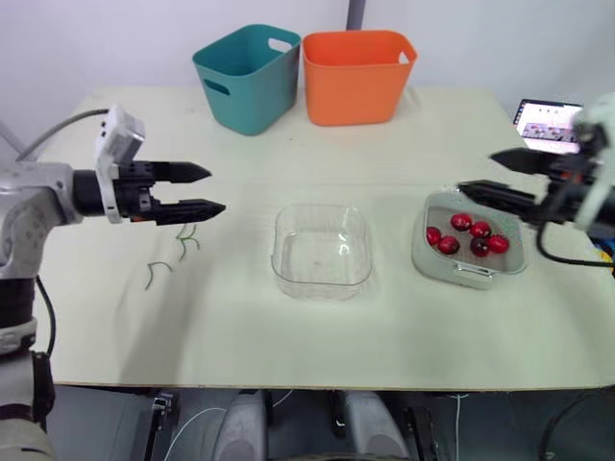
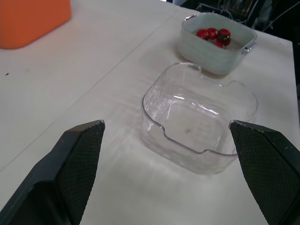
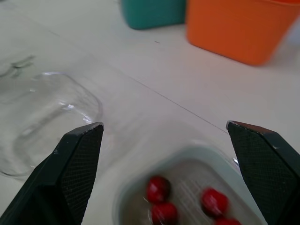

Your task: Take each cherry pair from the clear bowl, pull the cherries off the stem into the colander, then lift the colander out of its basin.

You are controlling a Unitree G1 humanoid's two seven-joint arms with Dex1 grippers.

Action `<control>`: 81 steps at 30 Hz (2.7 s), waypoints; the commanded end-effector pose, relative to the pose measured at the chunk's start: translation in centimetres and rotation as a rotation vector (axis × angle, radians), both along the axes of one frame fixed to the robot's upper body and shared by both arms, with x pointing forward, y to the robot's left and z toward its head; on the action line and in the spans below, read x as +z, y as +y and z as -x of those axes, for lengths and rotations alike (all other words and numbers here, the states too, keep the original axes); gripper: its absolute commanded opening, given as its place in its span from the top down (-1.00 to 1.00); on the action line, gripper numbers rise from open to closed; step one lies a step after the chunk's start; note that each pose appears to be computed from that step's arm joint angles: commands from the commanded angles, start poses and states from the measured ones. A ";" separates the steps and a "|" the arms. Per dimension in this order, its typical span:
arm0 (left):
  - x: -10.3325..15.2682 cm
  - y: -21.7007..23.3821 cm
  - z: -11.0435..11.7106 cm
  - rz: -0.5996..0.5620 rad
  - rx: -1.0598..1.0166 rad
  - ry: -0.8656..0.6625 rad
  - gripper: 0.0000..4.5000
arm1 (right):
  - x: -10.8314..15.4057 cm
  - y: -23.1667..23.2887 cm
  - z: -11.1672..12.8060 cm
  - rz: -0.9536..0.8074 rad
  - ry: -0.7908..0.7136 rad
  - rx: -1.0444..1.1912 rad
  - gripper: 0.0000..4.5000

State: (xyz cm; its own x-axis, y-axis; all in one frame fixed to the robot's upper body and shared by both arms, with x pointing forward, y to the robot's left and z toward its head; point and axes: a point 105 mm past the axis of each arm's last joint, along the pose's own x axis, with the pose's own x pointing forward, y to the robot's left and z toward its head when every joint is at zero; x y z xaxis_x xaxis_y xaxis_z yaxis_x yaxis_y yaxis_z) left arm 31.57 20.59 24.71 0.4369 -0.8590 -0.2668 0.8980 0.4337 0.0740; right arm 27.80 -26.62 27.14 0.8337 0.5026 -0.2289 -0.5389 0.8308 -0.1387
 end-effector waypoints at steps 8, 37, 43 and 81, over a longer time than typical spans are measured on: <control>1.7 -0.3 -1.0 -0.037 -0.044 -0.093 -0.99 | 0.9 -3.6 1.0 0.129 0.023 -0.055 -1.00; 0.0 -12.1 8.3 -0.244 -0.708 -0.218 -1.00 | -8.1 1.8 0.1 0.709 0.368 0.441 -0.29; 0.1 -12.4 8.3 -0.238 -0.723 -0.217 -1.00 | -8.6 2.2 0.1 0.714 0.376 0.451 -0.29; 0.1 -12.3 6.6 -0.234 -0.661 -0.241 -1.00 | -5.2 2.1 0.0 0.686 0.342 0.420 0.82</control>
